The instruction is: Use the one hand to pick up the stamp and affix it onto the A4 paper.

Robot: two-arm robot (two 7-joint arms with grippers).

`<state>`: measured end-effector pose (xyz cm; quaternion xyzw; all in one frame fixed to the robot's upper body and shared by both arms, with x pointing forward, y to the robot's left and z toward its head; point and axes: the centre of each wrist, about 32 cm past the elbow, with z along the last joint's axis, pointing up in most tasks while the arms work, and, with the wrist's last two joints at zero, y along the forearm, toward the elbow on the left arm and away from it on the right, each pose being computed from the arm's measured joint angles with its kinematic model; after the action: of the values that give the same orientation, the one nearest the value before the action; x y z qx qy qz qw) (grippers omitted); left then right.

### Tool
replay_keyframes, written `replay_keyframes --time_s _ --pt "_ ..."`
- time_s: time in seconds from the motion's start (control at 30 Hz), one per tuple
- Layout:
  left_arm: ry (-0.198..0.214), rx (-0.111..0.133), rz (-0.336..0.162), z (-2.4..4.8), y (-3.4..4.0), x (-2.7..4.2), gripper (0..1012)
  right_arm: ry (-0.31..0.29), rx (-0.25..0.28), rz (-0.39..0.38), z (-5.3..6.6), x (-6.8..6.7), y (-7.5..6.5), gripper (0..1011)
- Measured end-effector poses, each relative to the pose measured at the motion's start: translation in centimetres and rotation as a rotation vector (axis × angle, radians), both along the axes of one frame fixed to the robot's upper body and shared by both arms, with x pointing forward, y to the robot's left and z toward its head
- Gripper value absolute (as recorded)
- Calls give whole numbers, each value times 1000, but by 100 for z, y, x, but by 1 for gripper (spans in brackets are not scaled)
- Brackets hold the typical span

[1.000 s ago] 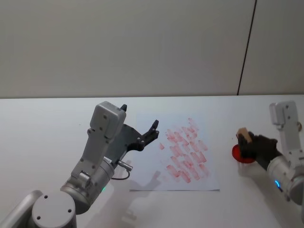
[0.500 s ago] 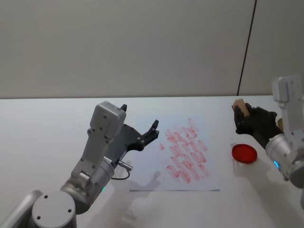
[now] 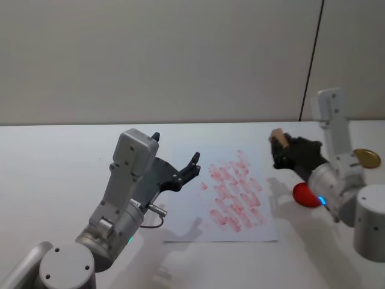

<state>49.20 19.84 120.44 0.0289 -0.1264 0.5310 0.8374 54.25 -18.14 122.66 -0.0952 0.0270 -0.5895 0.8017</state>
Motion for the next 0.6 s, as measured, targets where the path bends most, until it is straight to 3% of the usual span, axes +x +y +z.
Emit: replay_keyframes --time_s 0.6 --pt "0 0 0 0 0 0 993 234 -31 -13 -198 516 512 226"
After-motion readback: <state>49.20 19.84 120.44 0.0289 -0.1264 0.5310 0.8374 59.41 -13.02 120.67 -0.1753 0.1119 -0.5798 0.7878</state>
